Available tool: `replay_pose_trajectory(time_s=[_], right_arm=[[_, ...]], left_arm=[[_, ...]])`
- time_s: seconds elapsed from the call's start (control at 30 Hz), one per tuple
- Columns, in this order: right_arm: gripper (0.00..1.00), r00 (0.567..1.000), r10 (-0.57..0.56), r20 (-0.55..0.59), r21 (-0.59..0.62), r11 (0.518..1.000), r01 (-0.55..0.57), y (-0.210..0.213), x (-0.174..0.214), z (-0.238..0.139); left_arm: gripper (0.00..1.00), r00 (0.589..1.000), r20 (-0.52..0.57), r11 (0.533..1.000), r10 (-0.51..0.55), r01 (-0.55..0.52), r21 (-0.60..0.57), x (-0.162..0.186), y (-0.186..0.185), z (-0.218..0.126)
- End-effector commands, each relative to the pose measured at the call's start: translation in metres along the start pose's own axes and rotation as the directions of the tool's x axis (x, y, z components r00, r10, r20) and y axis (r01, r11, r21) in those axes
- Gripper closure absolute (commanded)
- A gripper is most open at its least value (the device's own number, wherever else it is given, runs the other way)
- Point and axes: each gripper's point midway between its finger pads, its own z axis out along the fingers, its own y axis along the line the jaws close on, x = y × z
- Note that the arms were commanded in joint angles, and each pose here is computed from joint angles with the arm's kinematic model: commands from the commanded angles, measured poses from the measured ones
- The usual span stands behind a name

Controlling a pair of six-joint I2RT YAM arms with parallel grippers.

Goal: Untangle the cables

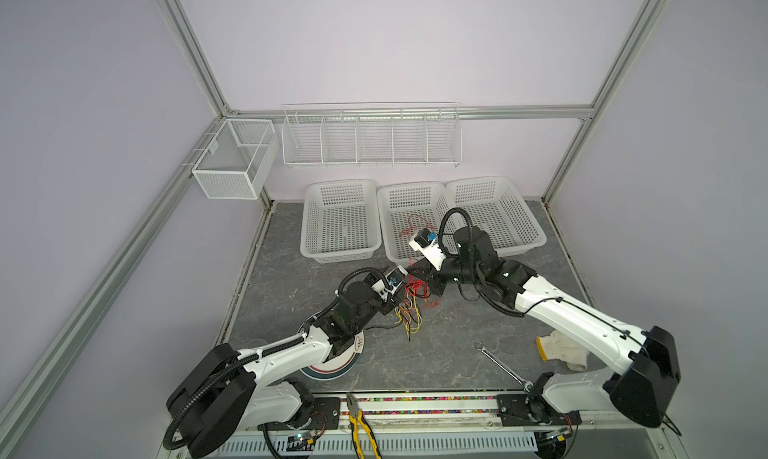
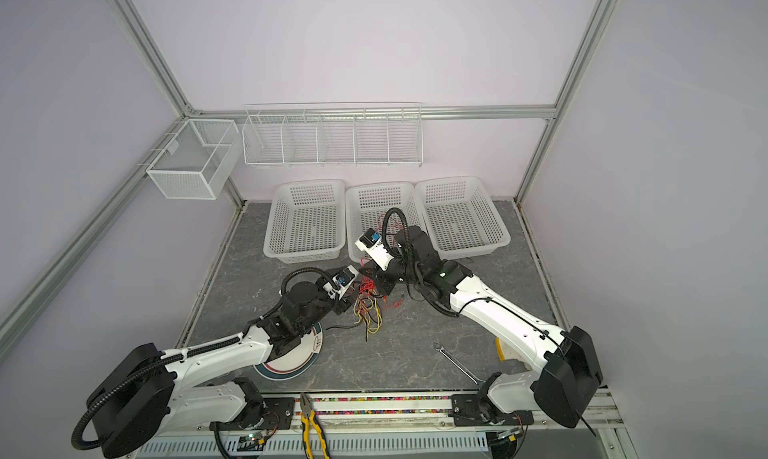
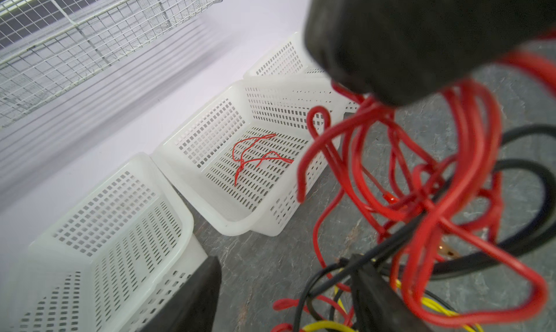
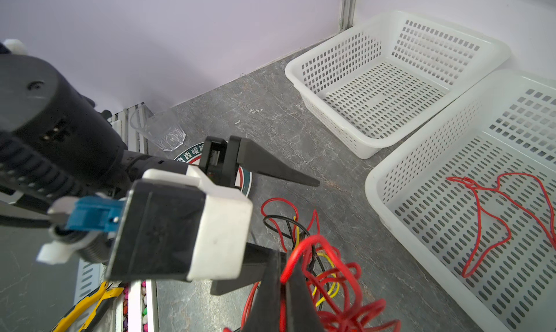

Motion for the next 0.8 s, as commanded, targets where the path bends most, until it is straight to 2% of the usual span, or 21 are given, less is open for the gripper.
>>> replay_pose_trajectory(time_s=[0.0,0.27,0.43,0.53,0.77], right_arm=[[0.93,0.998,-0.021,0.061,-0.029,0.999,0.023,0.005,-0.019,0.000],[0.93,0.998,-0.015,0.067,-0.028,0.999,0.016,0.004,-0.020,0.000],[0.93,0.998,-0.005,0.067,-0.006,1.000,0.006,-0.001,-0.020,0.001],[0.93,0.998,0.013,0.064,0.052,0.998,-0.017,-0.012,-0.018,0.002],[0.93,0.996,0.082,0.018,0.230,0.969,-0.084,-0.052,0.003,0.005]], left_arm=[[0.39,0.998,0.064,0.999,0.000,-0.003,0.043,-0.006,-0.008,-0.001],[0.61,0.997,0.080,0.994,0.018,-0.026,0.102,-0.006,-0.020,-0.003],[0.84,0.997,0.071,0.994,0.006,-0.013,0.106,-0.005,-0.020,-0.003],[1.00,0.998,0.061,0.995,-0.001,-0.005,0.097,-0.003,-0.018,-0.003],[1.00,0.997,0.052,0.998,-0.055,0.053,0.028,-0.008,-0.003,-0.003]])
